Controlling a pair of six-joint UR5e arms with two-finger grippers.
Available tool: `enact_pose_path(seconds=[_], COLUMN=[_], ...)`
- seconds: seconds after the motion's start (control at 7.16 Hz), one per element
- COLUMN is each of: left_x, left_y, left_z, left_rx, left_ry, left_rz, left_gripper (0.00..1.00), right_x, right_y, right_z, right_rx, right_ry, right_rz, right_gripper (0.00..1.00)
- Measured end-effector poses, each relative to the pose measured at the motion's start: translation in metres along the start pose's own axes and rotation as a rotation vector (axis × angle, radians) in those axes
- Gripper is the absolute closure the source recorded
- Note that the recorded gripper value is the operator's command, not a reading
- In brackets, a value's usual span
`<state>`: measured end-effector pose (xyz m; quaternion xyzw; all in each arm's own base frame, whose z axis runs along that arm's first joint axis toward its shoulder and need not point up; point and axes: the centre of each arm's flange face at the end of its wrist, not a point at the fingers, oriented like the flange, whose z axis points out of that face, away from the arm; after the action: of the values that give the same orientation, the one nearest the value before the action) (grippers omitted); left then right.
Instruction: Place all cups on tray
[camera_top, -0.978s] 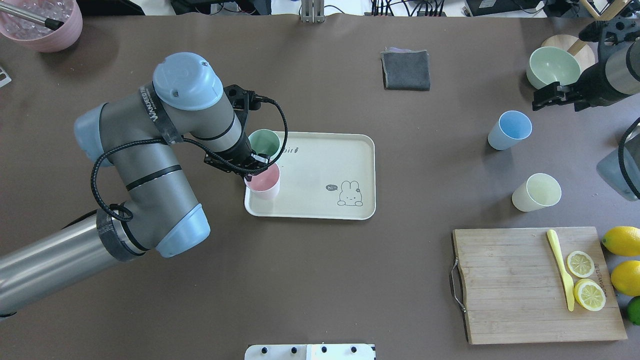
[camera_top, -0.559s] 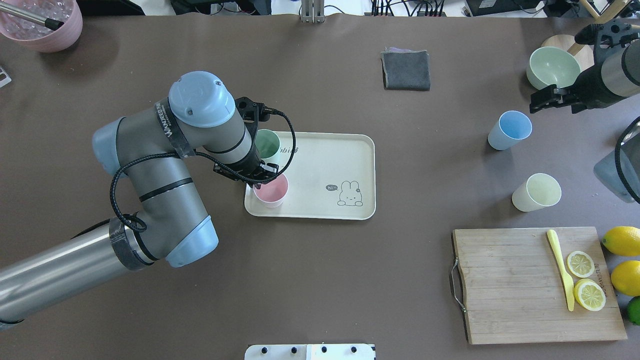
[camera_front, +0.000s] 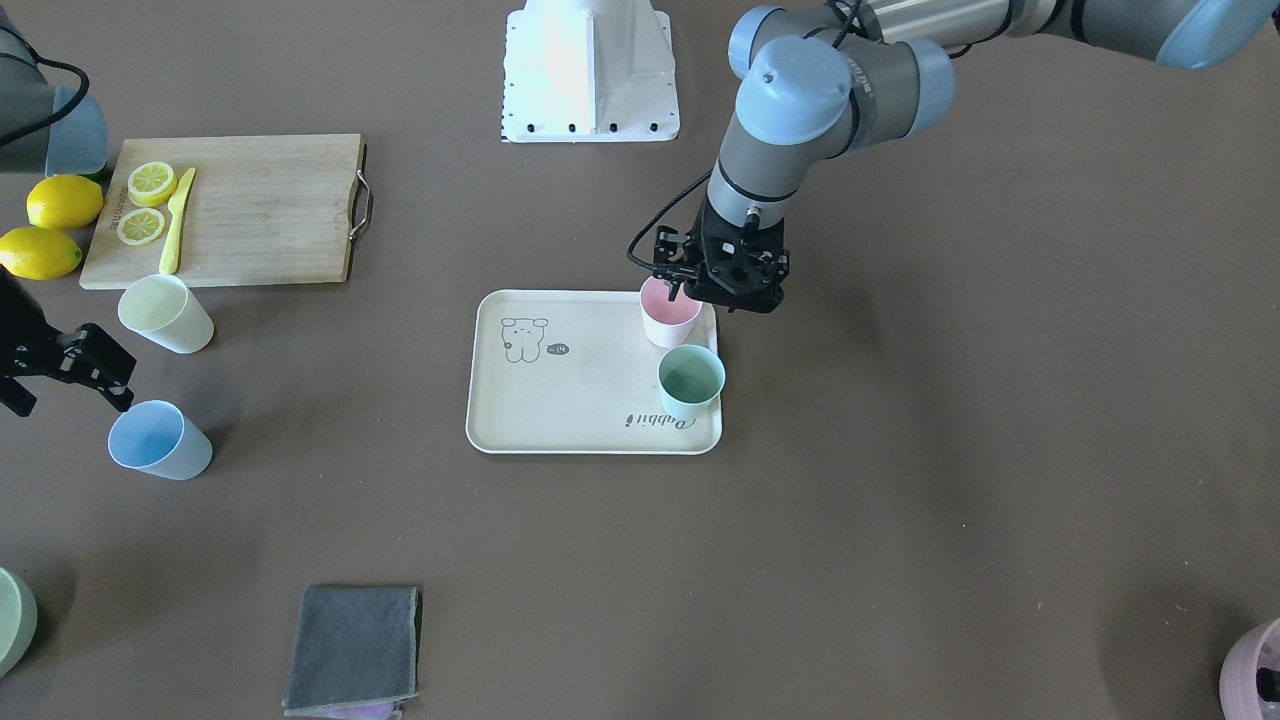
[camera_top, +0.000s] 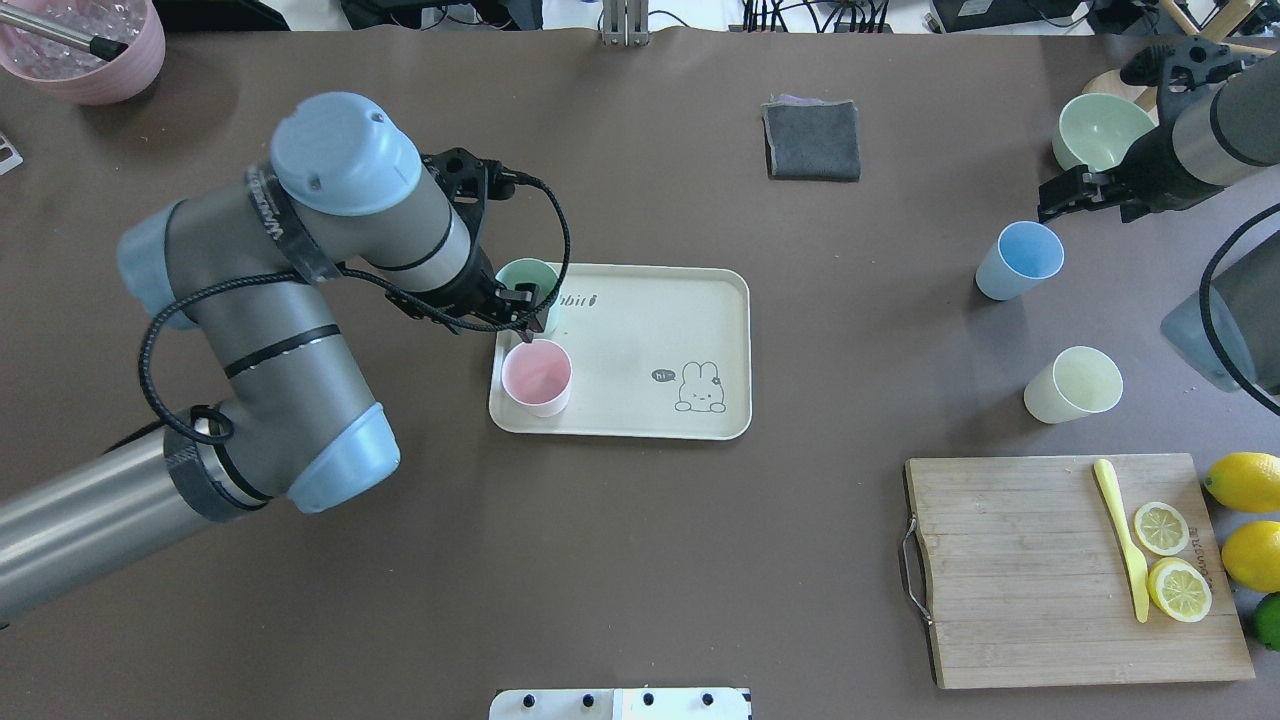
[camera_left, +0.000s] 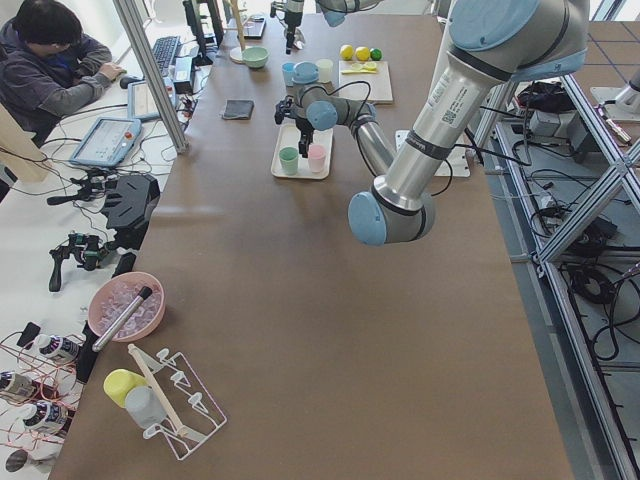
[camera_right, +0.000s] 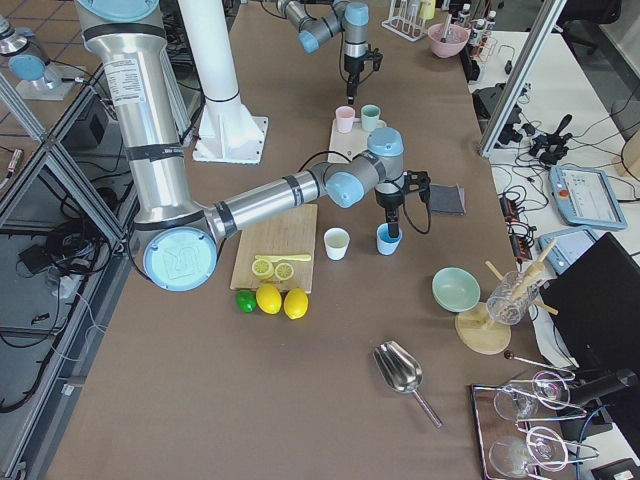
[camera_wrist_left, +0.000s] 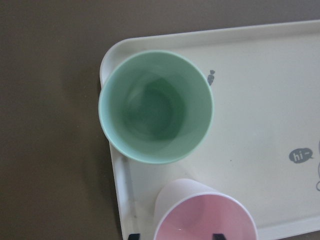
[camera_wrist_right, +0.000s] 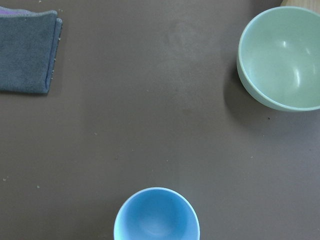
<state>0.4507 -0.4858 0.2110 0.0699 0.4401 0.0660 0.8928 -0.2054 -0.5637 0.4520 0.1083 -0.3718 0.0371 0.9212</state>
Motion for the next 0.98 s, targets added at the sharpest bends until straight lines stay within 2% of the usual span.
enact_pose_path(seconds=[0.28, 0.56, 0.98], left_x=[-0.078, -0.165, -0.192], left_y=[-0.035, -0.054, -0.058], left_z=[-0.053, -0.087, -0.098], left_rx=[0.014, 0.017, 0.021], left_ry=[-0.057, -0.111, -0.127], left_rz=[0.064, 0.134, 0.154], left_gripper=[0.02, 0.02, 0.02], right_x=[-0.013, -0.030, -0.013], right_y=[-0.027, -0.029, -0.023], right_z=[0.023, 0.046, 0.041], right_rx=[-0.021, -0.053, -0.085], right_ry=[0.007, 0.005, -0.063], right_rz=[-0.014, -0.039, -0.033], right_gripper=[0.00, 0.00, 0.03])
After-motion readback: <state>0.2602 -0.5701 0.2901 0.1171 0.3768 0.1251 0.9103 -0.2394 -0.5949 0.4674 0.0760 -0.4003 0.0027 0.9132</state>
